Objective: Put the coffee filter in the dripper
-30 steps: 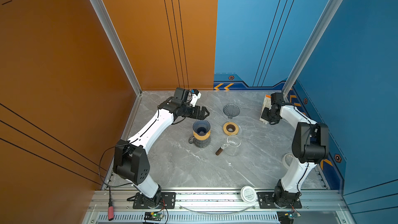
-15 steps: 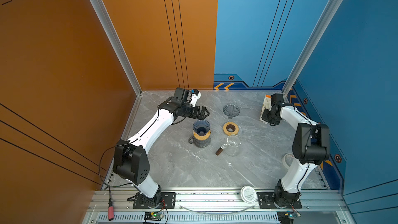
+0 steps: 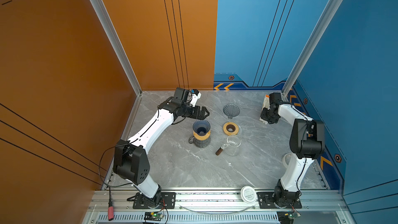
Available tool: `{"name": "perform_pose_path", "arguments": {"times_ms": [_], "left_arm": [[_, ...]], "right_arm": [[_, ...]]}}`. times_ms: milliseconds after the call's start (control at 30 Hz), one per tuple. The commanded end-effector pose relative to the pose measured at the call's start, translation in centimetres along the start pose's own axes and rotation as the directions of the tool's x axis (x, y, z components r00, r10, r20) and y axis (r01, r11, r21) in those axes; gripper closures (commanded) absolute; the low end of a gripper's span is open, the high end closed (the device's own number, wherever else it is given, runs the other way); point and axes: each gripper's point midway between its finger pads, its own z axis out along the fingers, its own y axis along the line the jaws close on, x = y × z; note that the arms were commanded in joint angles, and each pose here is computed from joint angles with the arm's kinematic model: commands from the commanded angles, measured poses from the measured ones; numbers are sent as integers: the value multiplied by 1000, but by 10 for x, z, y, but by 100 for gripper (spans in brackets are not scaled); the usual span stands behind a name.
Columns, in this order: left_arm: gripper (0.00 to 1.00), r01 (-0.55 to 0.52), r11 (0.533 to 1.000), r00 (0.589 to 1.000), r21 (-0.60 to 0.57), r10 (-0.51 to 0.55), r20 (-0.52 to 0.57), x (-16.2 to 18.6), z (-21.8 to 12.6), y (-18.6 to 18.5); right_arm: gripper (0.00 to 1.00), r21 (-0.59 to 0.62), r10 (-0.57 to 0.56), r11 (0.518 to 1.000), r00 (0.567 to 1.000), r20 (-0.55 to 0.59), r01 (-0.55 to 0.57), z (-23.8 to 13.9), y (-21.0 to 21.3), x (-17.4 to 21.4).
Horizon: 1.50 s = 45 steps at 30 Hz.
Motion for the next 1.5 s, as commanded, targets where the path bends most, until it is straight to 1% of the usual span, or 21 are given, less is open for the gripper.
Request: {"name": "perform_pose_path", "arguments": {"times_ms": [0, 133, 367, 667, 1100, 1433, 1467], "left_arm": [[2, -4, 1000, 1000, -6, 4, -12, 0, 3, -2], [2, 0, 1000, 1000, -6, 0, -14, 0, 4, -1], [2, -1, 1000, 1000, -7, 1, -13, 0, 4, -2], [2, -2, 1000, 1000, -4, 2, -12, -1, 3, -3], [2, -5, 1000, 1000, -1, 5, -15, 2, 3, -4], [2, -7, 1000, 1000, -2, 7, -19, 4, 4, -3], [2, -6, 1000, 1000, -3, 6, -21, 4, 4, -2]], "right_arm": [[83, 23, 11, 1000, 1000, 9, -12, -1, -4, -8], [86, 29, 10, 1000, 1000, 8, -10, 2, -5, -9], [100, 26, 9, 1000, 1000, 14, -9, -1, -4, -10], [100, -16, 13, 1000, 1000, -2, -13, -12, 1, 3], [100, -40, 21, 999, 999, -25, -22, -27, -2, 27], [100, -31, 18, 999, 998, -65, -20, -28, -9, 49], [94, -28, 18, 999, 998, -64, -20, -29, -10, 50]]}}
